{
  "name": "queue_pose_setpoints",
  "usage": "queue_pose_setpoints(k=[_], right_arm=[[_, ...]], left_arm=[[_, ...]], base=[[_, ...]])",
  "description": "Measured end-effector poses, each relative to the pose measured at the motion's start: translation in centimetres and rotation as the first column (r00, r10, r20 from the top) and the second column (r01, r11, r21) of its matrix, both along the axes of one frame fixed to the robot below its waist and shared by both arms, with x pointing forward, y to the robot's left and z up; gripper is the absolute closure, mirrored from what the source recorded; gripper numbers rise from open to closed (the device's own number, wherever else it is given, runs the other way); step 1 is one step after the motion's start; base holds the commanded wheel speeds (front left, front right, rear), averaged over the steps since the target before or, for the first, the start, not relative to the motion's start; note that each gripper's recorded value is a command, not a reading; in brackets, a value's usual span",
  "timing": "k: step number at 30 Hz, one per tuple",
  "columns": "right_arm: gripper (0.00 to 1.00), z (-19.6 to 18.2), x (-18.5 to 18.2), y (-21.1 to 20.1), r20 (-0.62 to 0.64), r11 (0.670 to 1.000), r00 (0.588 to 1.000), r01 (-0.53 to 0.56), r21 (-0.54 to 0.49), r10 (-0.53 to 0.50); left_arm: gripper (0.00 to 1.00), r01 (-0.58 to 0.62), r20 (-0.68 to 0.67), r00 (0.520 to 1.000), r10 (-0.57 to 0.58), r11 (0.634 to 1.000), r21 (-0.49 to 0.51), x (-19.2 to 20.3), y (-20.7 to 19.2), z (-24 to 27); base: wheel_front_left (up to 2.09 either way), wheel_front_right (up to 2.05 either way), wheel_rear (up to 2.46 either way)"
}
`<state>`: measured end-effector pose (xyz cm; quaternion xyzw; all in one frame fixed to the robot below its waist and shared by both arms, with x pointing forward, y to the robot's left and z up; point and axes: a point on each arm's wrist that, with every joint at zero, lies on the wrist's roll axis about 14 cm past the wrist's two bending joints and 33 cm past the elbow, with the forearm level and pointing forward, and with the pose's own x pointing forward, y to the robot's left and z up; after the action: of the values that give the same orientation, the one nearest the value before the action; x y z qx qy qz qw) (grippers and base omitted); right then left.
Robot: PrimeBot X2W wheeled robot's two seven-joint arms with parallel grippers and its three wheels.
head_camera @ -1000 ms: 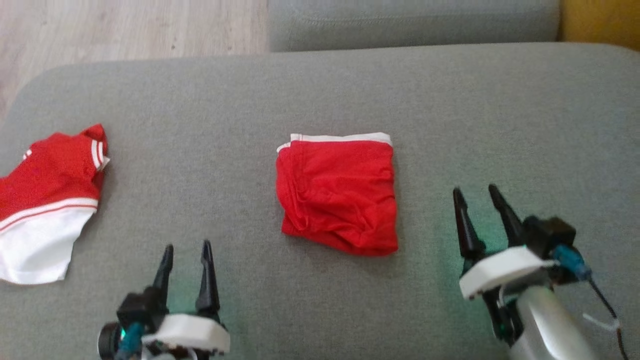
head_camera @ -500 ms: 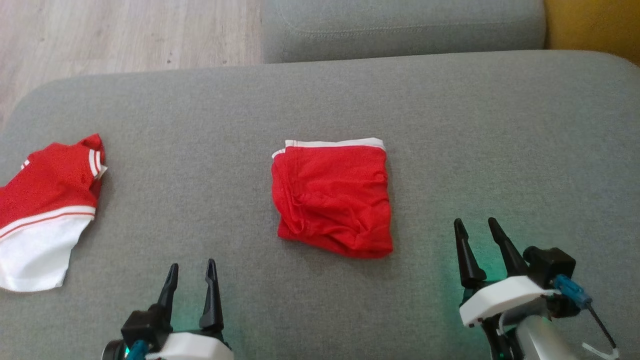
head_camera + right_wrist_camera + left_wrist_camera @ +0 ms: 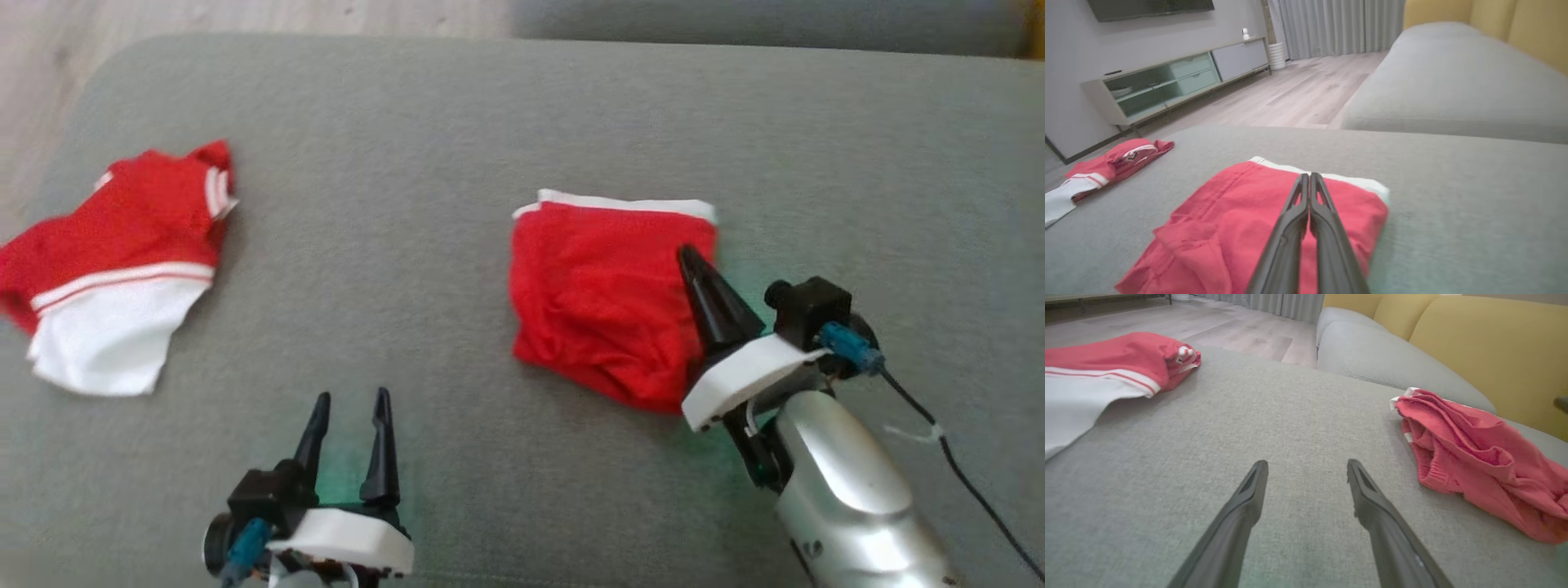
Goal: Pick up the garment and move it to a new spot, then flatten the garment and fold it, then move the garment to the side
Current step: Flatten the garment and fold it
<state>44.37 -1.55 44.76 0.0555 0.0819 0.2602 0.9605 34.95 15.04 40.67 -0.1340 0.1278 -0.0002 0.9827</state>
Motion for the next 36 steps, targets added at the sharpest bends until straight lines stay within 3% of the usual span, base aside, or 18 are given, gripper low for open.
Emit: queue_pose_setpoints(k=[7,13,19,22,29,32,35,36], right_arm=[[1.0,-5.0,-2.5,4.6,-0.153,0.987,0.976,-0.16,-0.027,0.154],[1.0,-4.8,-4.9,8.1,-0.137,0.953,0.945,-0.301,-0.02,0.296],[1.0,-6.9,-9.1,9.0,-0.201,0.903,0.891,-0.426,-0.055,0.408],[1.0,-5.8,-9.9,9.4,-0.176,0.892,0.881,-0.451,-0.03,0.439],[1.0,2.0,-5.6,7.2,0.037,0.947,0.951,-0.308,0.09,0.306],[1.0,4.1,-4.1,4.2,0.093,0.974,0.979,-0.191,0.125,0.18],[1.0,3.8,-3.2,-0.4,0.081,0.991,0.997,-0.019,0.136,0.008],[0.75,3.6,-3.1,-2.0,0.078,0.991,0.996,0.031,0.127,-0.041]], left_arm=[[0.0,-0.091,-0.042,0.995,0.091,0.996,0.001,-1.6,2.5,-1.0],[0.0,-0.109,-0.056,0.992,0.109,0.994,-0.002,-1.7,2.9,-1.4],[0.0,-0.081,-0.031,0.996,0.08,0.997,-0.012,-0.5,2.1,-0.7],[0.0,-0.058,-0.011,0.998,0.058,0.998,-0.012,0.2,1.5,-0.2],[0.0,-0.01,0.027,1.0,0.01,1.0,0.012,1.4,0.4,0.7],[0.0,-0.003,0.05,0.999,0.002,1.0,0.021,1.9,0.3,1.4],[0.0,0.008,0.073,0.997,-0.011,0.999,0.034,2.2,0.1,2.1],[0.0,0.02,0.083,0.996,-0.025,0.998,0.052,2.3,-0.1,2.4]], base=[[0.0,0.0,0.0],[0.0,0.0,0.0],[0.0,0.0,0.0],[0.0,0.0,0.0],[0.0,0.0,0.0],[0.0,0.0,0.0],[0.0,0.0,0.0],[0.0,0.0,0.0]])
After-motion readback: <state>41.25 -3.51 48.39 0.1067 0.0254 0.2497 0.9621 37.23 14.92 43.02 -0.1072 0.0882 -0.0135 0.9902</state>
